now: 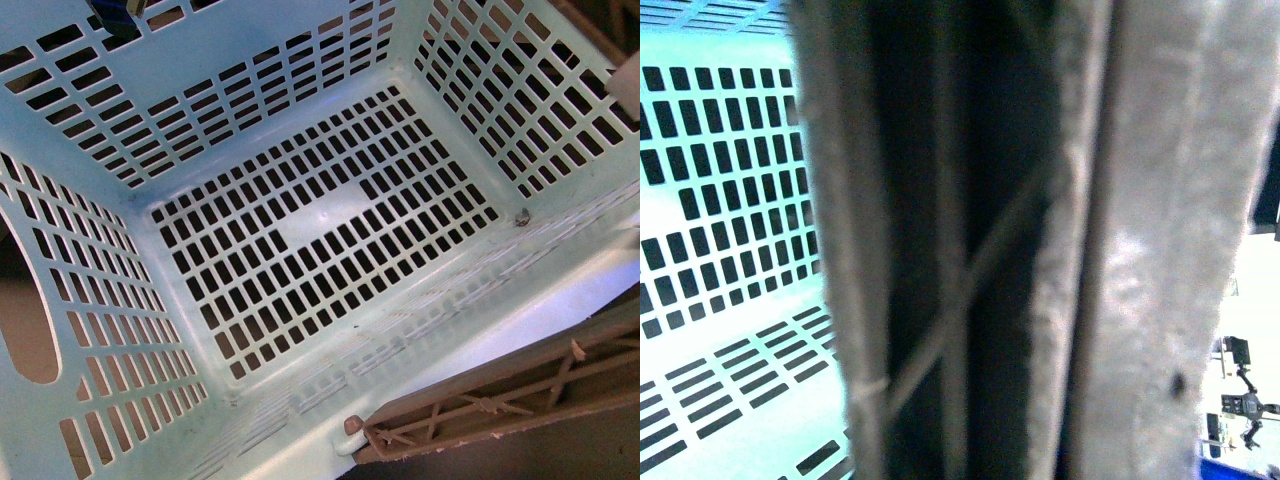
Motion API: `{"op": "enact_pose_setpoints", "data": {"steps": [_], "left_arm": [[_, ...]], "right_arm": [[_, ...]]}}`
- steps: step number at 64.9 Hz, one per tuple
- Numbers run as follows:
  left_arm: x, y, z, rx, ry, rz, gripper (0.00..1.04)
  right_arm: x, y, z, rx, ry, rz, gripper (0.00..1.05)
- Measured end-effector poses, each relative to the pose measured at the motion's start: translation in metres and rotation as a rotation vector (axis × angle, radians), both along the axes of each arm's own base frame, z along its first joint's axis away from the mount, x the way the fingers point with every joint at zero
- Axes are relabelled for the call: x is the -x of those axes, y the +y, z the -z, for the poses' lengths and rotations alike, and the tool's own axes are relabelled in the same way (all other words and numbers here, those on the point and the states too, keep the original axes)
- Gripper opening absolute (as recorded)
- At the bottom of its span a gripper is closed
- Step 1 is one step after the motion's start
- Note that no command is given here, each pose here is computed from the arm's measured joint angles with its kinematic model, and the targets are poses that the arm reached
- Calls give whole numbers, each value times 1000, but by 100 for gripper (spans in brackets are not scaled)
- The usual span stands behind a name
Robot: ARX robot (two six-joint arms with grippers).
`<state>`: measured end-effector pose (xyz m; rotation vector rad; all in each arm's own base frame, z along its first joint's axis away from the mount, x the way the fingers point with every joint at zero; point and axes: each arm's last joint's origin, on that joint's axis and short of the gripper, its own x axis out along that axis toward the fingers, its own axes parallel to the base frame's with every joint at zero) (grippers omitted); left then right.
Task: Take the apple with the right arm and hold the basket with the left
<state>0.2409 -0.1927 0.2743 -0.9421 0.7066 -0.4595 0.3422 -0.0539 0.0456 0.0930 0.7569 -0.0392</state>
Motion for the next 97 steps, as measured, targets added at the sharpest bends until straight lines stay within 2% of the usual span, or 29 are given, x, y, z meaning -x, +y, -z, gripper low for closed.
{"op": "enact_pose_setpoints", "data": {"steps": [4,13,20,34,43,54,66,77,97], "left_arm": [[0,0,0,0,0,1,14],[0,0,0,0,0,1,14],[0,0,0,0,0,1,14],[0,0,0,0,0,0,14],[0,0,0,-1,-1,-1,14],[0,0,0,0,0,1,14],[0,0,0,-1,-1,-3,14],[0,0,0,0,0,-1,14],[0,0,0,0,0,1,14]], "right_arm": [[12,-16,-26,-6,-57,28,79],[28,-31,-65,-7,-151,55,79],[46,-33,-110,-13,-271,35,79],[59,-29,-159,-48,-410,9,79],[65,-18,-190,-84,-499,-9,79],[75,28,-224,-141,-595,-146,79],[83,71,-238,-182,-637,-277,79],[87,95,-239,-209,-626,-356,79],[89,117,-204,-181,-506,-431,79]]}}
